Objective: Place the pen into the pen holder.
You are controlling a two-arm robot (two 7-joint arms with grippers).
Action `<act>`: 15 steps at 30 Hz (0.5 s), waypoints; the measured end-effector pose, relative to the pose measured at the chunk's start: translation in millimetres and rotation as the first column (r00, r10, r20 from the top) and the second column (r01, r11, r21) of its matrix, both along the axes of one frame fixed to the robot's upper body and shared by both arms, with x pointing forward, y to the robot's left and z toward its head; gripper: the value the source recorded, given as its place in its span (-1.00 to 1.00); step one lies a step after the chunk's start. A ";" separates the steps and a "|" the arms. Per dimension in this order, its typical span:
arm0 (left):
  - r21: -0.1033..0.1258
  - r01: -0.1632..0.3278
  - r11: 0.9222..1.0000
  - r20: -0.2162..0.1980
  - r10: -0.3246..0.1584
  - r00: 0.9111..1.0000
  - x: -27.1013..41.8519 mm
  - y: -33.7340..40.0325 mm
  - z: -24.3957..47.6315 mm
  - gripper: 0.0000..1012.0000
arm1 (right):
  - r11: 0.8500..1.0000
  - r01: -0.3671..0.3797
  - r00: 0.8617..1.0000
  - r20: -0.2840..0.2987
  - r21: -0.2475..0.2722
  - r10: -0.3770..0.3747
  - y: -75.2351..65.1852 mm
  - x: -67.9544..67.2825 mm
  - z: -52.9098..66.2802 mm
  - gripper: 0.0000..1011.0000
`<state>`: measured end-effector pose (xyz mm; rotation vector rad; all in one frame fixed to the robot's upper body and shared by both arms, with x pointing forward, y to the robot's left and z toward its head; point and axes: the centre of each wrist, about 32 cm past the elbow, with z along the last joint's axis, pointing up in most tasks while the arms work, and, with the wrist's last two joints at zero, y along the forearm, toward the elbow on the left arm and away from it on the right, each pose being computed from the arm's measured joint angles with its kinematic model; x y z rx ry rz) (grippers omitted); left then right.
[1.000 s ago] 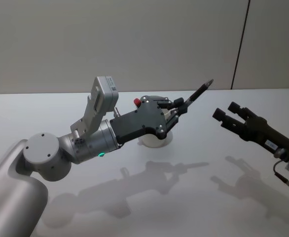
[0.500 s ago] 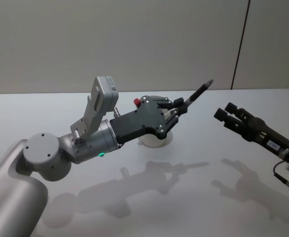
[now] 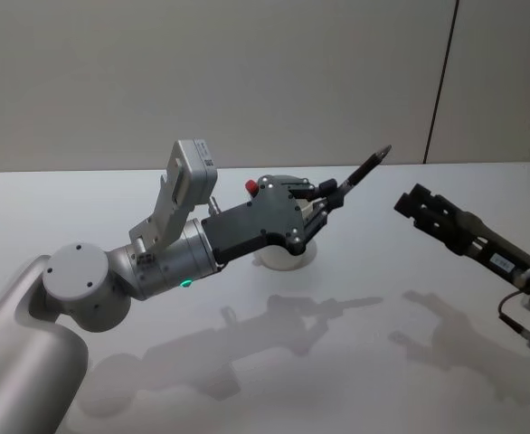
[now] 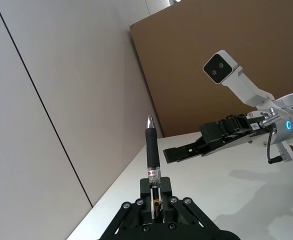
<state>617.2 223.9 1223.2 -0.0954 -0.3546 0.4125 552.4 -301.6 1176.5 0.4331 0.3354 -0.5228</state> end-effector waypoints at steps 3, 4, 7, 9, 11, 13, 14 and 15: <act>0.000 0.000 1.000 0.000 0.000 1.000 0.0 0.0 0.0 -0.76 | 1.000 -0.008 1.000 0.001 0.008 0.008 1.4 2.1 -0.5 0.98; 0.000 0.000 1.000 0.000 0.000 1.000 0.0 0.0 0.0 -0.76 | 1.000 -0.009 1.000 0.001 0.009 0.009 1.7 2.4 -0.5 0.98; 0.000 0.000 1.000 0.000 0.000 1.000 0.0 0.0 0.0 -0.76 | 1.000 -0.013 1.000 0.003 0.011 0.013 2.9 3.7 -0.8 0.98; 0.000 0.000 1.000 0.000 0.000 1.000 0.0 0.0 0.0 -0.76 | 1.000 -0.014 1.000 0.004 0.011 0.014 3.2 3.9 -0.9 0.98; 0.000 0.000 1.000 0.000 0.000 1.000 0.0 0.0 0.0 -0.76 | 1.000 -0.011 1.000 0.007 0.009 0.011 3.4 3.9 -0.9 0.98; 0.000 0.000 1.000 0.000 0.000 1.000 0.0 0.0 0.0 -0.76 | 1.000 -0.009 1.000 0.009 0.007 0.009 3.6 3.9 -0.9 0.98; 0.000 0.000 1.000 0.000 0.000 1.000 0.0 0.0 0.0 -0.76 | 1.000 -0.006 1.000 0.012 0.005 0.006 4.1 3.8 -1.0 0.98; 0.000 0.000 1.000 0.000 0.000 1.000 0.0 0.0 0.0 -0.76 | 1.000 -0.006 1.000 0.013 0.004 0.006 4.3 3.8 -1.0 0.98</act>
